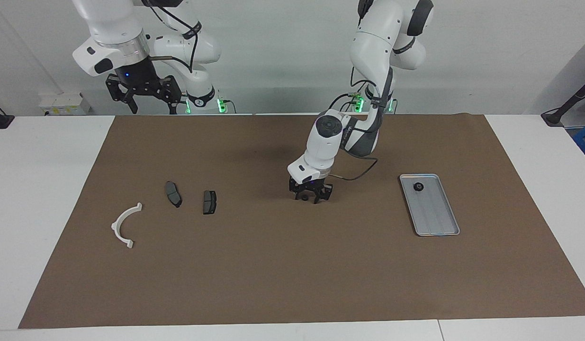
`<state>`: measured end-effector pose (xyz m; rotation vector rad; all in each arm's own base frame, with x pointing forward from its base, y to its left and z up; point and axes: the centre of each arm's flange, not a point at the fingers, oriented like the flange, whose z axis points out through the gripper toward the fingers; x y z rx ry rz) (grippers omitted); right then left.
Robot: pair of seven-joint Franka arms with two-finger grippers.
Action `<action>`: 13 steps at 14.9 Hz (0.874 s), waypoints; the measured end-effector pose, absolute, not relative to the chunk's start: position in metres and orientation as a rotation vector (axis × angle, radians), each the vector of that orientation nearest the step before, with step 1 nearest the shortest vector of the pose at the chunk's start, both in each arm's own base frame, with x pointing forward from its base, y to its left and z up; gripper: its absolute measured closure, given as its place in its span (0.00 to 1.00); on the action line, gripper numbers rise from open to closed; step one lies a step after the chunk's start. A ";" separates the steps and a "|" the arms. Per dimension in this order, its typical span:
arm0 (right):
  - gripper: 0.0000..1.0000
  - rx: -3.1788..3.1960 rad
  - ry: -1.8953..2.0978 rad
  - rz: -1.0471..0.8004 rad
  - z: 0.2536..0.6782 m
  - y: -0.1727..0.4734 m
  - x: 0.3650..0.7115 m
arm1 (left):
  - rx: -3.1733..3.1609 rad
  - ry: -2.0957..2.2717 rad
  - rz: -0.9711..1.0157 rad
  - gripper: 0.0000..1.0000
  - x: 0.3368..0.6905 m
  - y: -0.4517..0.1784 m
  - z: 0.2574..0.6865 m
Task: Pick bearing gear from pile to tray
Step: 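Grasp the second black bearing with the left gripper and lift it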
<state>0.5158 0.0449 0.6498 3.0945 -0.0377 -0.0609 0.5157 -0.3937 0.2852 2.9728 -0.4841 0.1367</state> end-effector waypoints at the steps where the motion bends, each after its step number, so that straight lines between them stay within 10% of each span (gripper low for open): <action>1: 0.00 3.094 -0.041 -0.063 0.649 0.044 0.516 | 2.973 -0.484 0.137 0.30 0.516 -0.394 0.286; 13: 0.00 3.145 -0.099 0.043 0.655 0.045 0.524 | 2.974 -0.480 0.119 0.30 0.521 -0.402 0.300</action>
